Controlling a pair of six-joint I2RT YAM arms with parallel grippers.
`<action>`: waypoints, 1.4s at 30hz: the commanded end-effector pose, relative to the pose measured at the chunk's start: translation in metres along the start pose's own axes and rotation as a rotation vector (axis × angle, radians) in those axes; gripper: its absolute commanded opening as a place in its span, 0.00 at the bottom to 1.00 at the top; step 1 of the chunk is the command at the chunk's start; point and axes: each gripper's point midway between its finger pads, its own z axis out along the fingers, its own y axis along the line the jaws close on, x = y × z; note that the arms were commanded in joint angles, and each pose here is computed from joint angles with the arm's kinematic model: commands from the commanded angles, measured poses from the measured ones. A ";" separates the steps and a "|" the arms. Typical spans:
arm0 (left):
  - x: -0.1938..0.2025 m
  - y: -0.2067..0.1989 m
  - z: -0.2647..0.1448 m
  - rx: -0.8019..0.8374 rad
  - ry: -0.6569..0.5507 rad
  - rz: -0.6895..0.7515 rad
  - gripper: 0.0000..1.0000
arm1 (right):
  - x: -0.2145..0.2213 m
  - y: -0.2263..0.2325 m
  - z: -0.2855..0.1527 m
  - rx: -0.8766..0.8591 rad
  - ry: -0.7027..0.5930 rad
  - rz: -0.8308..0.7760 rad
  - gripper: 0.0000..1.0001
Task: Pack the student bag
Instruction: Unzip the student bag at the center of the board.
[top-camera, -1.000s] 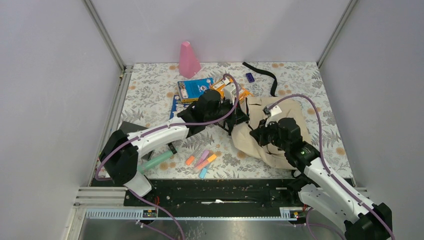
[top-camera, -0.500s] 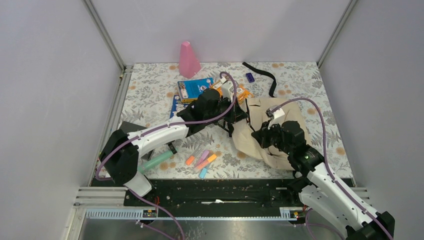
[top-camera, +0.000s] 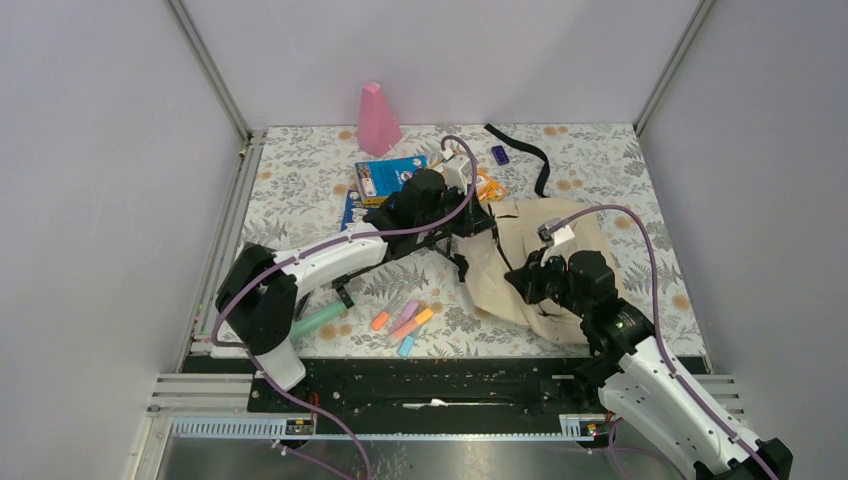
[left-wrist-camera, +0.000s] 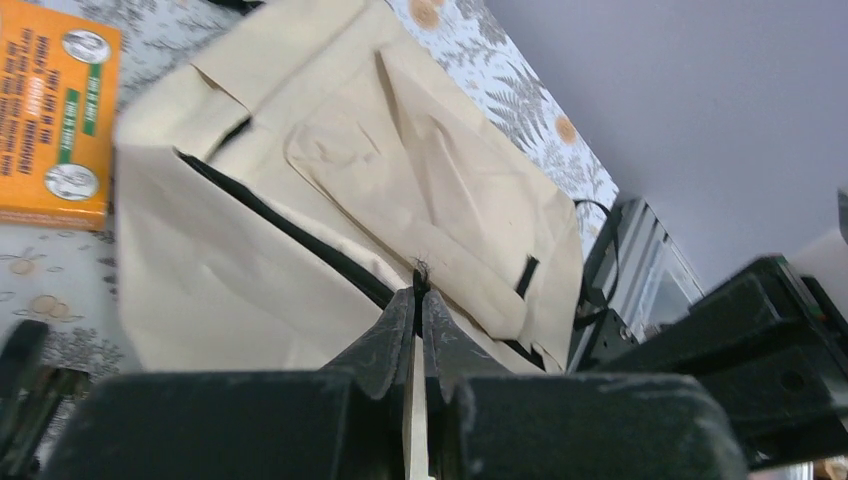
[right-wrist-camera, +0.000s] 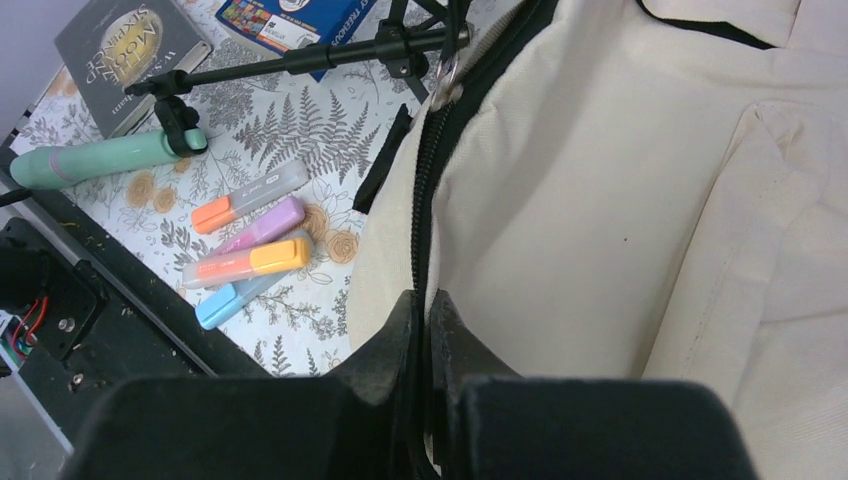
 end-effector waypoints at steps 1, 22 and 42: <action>-0.077 0.008 -0.002 -0.020 -0.224 0.042 0.00 | 0.018 0.015 -0.008 -0.073 0.063 0.037 0.00; -0.082 0.040 0.014 -0.122 -0.201 0.040 0.00 | 0.007 0.032 -0.039 -0.107 0.087 0.064 0.00; -0.066 0.070 0.036 -0.210 -0.127 0.050 0.00 | -0.005 0.043 -0.068 -0.139 0.012 0.072 0.00</action>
